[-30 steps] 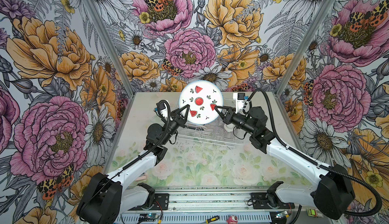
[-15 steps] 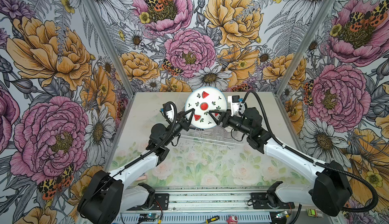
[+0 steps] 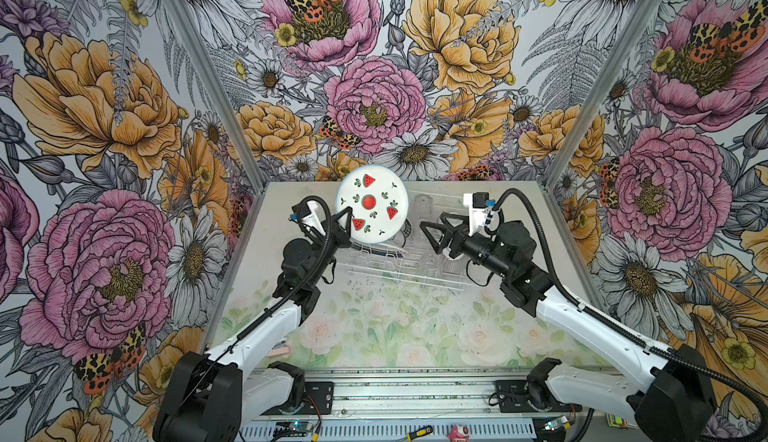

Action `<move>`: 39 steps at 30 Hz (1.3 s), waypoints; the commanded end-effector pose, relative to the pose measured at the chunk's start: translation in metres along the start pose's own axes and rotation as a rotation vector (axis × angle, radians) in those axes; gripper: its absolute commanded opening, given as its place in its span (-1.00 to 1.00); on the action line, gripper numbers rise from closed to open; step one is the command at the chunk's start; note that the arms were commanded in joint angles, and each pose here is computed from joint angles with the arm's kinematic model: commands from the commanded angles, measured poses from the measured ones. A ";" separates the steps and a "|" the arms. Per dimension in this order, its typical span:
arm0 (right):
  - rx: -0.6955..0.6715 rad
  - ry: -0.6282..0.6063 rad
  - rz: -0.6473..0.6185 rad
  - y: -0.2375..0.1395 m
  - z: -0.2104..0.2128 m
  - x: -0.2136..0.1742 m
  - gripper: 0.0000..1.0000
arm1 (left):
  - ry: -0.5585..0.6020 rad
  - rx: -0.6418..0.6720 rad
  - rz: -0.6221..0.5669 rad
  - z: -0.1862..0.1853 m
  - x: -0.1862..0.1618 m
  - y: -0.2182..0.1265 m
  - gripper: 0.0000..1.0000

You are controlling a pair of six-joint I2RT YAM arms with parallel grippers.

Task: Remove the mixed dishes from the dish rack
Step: 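Open the right gripper and pull it back while the left gripper takes the plate, then lower the plate flat onto the table beside the rack with the left gripper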

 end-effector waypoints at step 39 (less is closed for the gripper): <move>-0.121 -0.040 0.269 0.010 -0.027 -0.066 0.98 | -0.202 0.674 -0.187 0.148 0.005 -0.076 -0.71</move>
Point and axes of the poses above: each gripper's point midway between its finger pads, its own y axis out along the fingers, its own z axis along the line the jaws close on, x = y × z, the point moved 9 cm from there along -y, back along the fingers, and after that the axes turned 11 degrees about -y, right-handed, at the moved point
